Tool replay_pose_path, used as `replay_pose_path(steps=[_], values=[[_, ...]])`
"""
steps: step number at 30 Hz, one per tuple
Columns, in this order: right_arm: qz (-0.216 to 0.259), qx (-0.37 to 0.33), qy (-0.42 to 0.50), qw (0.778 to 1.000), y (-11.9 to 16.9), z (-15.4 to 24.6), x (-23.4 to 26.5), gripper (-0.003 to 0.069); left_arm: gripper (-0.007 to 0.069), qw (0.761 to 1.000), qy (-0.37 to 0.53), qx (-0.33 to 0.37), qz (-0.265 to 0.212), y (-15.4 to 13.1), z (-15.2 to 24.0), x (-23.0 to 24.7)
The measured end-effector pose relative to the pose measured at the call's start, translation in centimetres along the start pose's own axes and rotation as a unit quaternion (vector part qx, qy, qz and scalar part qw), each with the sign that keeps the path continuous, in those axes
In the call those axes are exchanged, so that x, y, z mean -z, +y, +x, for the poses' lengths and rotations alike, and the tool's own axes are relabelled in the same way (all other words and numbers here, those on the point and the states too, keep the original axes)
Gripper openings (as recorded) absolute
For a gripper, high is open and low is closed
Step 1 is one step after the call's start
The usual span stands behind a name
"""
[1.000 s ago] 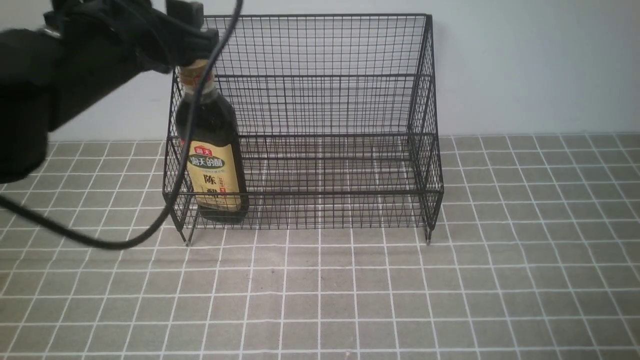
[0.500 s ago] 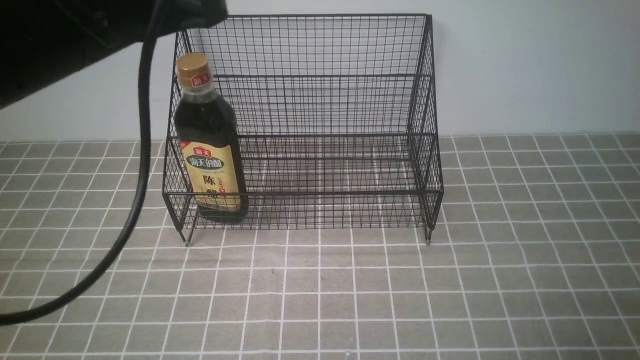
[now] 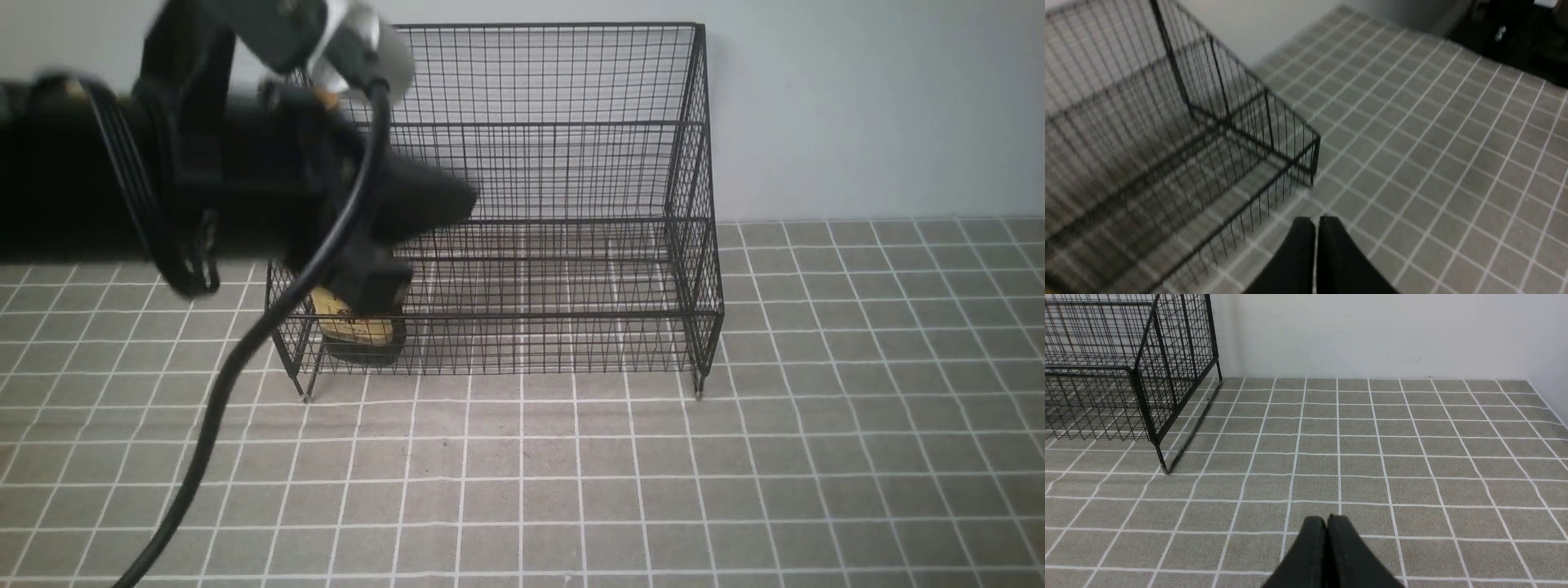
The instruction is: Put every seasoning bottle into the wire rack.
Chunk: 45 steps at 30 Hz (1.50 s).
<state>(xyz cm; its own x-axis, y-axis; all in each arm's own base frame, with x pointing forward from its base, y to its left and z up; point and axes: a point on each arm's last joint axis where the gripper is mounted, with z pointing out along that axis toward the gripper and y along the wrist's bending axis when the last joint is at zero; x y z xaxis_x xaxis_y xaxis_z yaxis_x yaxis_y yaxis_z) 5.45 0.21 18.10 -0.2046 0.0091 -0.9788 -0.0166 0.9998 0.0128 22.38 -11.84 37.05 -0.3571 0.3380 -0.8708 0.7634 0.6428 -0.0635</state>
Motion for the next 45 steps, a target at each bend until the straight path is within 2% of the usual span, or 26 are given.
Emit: replay_pose_path(steps=[1,6,16,27,45], values=[[0.0,0.0,0.0,1.0,0.0,0.0,0.0,-0.0015,-0.0007,0.998,0.037,0.048,-0.013,0.5,0.7,0.2],[0.0,0.0,0.0,1.0,0.0,0.0,0.0,-0.0015,-0.0007,0.983,0.107,0.119,-0.086,2.7,2.5,0.2],[0.0,0.0,0.0,1.0,0.0,0.0,0.0,-0.0015,-0.0007,0.972,0.099,0.155,-0.149,7.3,4.1,-5.5],[0.0,0.0,0.0,1.0,0.0,0.0,0.0,-0.0015,-0.0007,0.967,0.088,0.162,-0.178,9.3,5.3,-8.2],[0.0,0.0,0.0,1.0,0.0,0.0,0.0,-0.0015,-0.0007,0.965,0.066,0.16,-0.199,10.2,5.4,-8.9]])
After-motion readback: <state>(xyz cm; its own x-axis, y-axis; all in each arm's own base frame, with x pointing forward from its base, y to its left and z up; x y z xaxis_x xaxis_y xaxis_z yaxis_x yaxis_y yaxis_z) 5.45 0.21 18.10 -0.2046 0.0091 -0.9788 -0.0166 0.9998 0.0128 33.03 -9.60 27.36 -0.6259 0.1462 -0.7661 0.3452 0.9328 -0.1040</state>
